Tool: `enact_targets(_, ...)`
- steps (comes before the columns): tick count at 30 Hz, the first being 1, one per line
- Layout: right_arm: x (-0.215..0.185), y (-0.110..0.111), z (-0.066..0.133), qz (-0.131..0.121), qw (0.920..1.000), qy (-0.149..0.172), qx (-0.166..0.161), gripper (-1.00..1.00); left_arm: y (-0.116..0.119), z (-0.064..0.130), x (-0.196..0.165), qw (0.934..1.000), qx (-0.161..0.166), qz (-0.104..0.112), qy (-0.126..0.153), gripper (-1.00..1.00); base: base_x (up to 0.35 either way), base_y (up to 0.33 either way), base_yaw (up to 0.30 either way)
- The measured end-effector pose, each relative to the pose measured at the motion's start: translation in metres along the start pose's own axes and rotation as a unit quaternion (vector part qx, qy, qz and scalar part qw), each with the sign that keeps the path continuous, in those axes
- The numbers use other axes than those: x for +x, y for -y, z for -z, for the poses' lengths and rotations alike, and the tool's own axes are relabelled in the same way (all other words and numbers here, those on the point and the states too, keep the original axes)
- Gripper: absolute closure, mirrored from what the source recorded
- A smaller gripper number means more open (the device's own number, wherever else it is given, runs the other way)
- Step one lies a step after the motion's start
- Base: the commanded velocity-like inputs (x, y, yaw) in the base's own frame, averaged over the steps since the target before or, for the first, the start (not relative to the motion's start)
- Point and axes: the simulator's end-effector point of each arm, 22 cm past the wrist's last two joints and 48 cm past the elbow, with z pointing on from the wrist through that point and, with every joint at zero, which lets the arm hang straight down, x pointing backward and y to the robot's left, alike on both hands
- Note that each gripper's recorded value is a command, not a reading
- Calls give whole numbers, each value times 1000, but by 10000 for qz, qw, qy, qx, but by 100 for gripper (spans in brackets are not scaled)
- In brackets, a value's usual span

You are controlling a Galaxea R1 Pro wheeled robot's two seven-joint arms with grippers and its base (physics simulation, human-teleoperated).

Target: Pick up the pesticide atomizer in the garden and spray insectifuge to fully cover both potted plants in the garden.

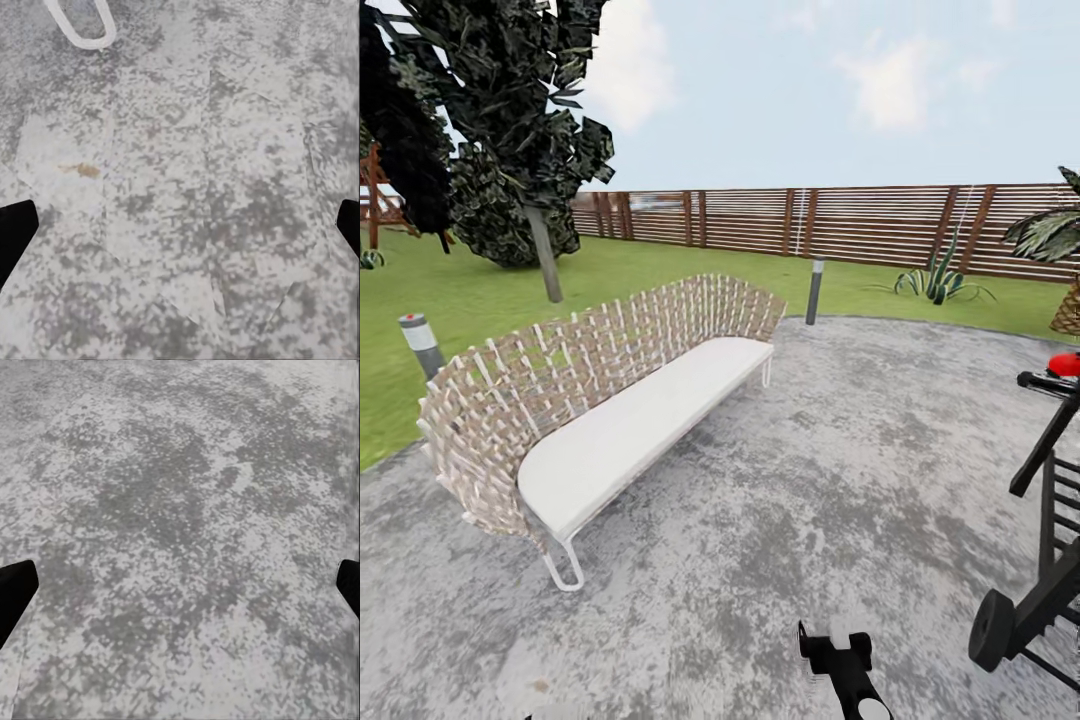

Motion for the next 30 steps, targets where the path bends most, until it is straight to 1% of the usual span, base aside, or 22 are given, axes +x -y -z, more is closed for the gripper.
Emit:
enact_targets(3, 0, 0, 0, 0, 10000, 0, 0, -100, 0, 0, 0, 10000, -1, 1, -2, -100, 338, 0, -242)
enact_targets(5, 0, 0, 0, 0, 10000, 1, -1, -100, 0, 0, 0, 10000, -2, 1, -2, -100, 338, 0, -91)
enact_targets(20, 0, 0, 0, -1, 10000, 6, -1, -100, 0, 0, 0, 10000, 0, -2, 0, -100, 338, 0, -24)
enact_targets(30, 0, 0, 0, 0, 10000, 1, 0, -100, 0, 0, 0, 10000, 0, 0, 0, -100, 338, 0, -235)
